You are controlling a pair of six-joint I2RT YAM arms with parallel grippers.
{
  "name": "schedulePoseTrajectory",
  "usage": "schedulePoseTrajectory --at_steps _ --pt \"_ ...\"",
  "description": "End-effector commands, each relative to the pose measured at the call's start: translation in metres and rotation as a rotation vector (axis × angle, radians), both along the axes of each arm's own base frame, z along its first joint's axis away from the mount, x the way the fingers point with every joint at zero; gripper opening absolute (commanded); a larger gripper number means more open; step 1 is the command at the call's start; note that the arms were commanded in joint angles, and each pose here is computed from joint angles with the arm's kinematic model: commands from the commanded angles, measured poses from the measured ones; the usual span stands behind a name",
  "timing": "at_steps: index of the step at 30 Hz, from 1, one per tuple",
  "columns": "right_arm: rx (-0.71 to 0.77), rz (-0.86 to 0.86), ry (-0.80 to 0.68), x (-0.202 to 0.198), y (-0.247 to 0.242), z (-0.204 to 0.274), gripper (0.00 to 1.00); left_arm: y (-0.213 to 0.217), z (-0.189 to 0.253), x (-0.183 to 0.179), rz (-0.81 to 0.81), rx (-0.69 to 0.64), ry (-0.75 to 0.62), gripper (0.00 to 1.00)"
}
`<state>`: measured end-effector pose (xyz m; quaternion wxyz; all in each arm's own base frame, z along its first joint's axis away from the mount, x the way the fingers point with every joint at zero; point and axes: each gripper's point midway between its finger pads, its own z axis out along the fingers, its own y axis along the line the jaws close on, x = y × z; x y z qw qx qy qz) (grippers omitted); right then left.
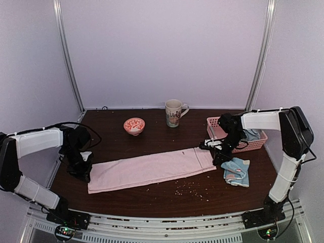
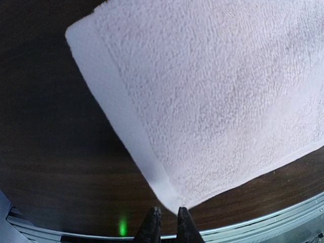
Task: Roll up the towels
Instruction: Fold the towel at the center of the board, then move the towel to the center of the board.
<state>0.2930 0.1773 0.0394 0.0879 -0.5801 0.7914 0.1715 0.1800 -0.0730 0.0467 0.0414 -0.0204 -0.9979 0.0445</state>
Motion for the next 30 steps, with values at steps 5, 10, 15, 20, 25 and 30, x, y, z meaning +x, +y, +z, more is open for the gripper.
schedulePoseTrajectory --at_steps 5,10,15,20,25,30 --pt "0.04 0.063 0.012 -0.03 0.008 0.034 0.28 0.009 0.061 0.022 0.035 0.048 -0.155 0.24" --pt "0.084 -0.082 -0.097 0.013 0.025 0.054 0.26 -0.022 0.057 0.075 0.011 -0.075 -0.275 0.21" --pt "0.096 -0.303 -0.234 0.072 0.036 0.071 0.24 -0.038 0.041 0.105 0.022 -0.14 -0.345 0.0" --pt "0.029 -0.35 -0.31 0.096 0.047 0.063 0.22 -0.04 0.014 0.11 0.03 -0.142 -0.337 0.0" --pt "-0.047 -0.338 -0.318 0.099 0.058 0.038 0.2 -0.036 -0.017 0.105 0.045 -0.114 -0.297 0.0" --pt "-0.128 -0.367 -0.322 0.102 0.051 0.012 0.18 -0.017 -0.04 0.106 0.097 -0.038 -0.274 0.0"
